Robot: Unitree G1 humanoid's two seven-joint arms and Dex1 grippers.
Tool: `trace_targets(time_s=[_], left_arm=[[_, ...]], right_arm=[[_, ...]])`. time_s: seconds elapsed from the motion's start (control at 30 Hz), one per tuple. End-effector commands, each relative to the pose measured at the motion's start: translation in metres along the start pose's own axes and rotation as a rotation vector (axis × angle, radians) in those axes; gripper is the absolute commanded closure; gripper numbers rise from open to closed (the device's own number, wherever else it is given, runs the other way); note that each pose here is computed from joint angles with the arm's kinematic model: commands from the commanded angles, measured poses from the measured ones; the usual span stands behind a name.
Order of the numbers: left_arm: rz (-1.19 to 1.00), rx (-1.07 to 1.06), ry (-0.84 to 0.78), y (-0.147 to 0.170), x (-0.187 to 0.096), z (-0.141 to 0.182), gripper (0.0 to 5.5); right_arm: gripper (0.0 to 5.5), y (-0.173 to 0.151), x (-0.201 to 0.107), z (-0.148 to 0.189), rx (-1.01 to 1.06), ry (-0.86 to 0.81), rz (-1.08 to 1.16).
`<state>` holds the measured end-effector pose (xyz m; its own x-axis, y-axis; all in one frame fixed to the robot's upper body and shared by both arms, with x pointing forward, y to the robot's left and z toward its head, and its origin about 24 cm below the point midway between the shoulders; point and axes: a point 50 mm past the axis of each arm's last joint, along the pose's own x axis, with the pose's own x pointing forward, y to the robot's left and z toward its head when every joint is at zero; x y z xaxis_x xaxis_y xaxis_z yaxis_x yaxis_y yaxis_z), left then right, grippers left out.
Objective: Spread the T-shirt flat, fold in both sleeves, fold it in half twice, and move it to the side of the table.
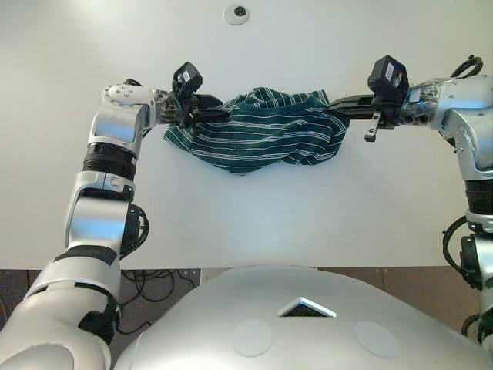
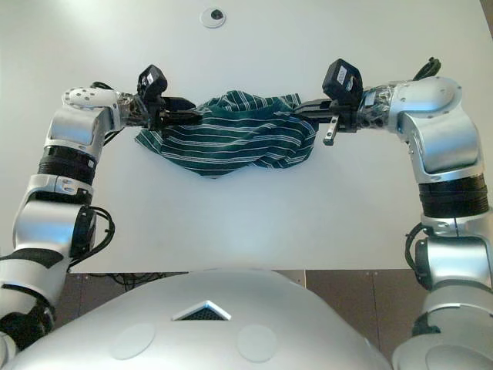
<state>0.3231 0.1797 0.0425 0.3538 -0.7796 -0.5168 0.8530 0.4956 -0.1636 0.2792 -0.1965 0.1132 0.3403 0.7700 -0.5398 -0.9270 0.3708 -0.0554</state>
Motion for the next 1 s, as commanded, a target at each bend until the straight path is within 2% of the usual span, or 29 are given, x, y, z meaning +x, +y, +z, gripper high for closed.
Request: trace_targets(time_s=[0.03, 0.1, 0.2, 0.47, 0.77, 1.0], left_arm=[[-0.017, 0.017, 0.005, 0.001, -0.001, 0.004, 3.71], [-0.039, 0.017, 0.007, -0.001, -0.002, 0.004, 3.71], [-0.077, 0.008, 0.027, -0.005, -0.003, -0.002, 4.10], [-0.097, 0.000, 0.057, -0.010, -0.003, -0.010, 4.10], [-0.099, -0.007, 0.055, -0.013, -0.003, -0.011, 5.40], [-0.062, -0.001, -0.004, -0.008, -0.005, 0.000, 5.46]], right_arm=[[5.50, 0.002, 0.003, 0.002, -0.019, 0.000, 0.009], [5.50, 0.002, 0.003, 0.001, -0.017, 0.000, 0.007], [5.50, 0.001, 0.002, 0.000, -0.013, 0.001, 0.002], [5.50, 0.001, 0.002, 0.001, -0.016, 0.002, 0.002], [5.50, 0.000, 0.003, 0.001, -0.015, 0.002, -0.003], [5.50, 0.001, 0.003, 0.001, -0.017, 0.004, -0.002]])
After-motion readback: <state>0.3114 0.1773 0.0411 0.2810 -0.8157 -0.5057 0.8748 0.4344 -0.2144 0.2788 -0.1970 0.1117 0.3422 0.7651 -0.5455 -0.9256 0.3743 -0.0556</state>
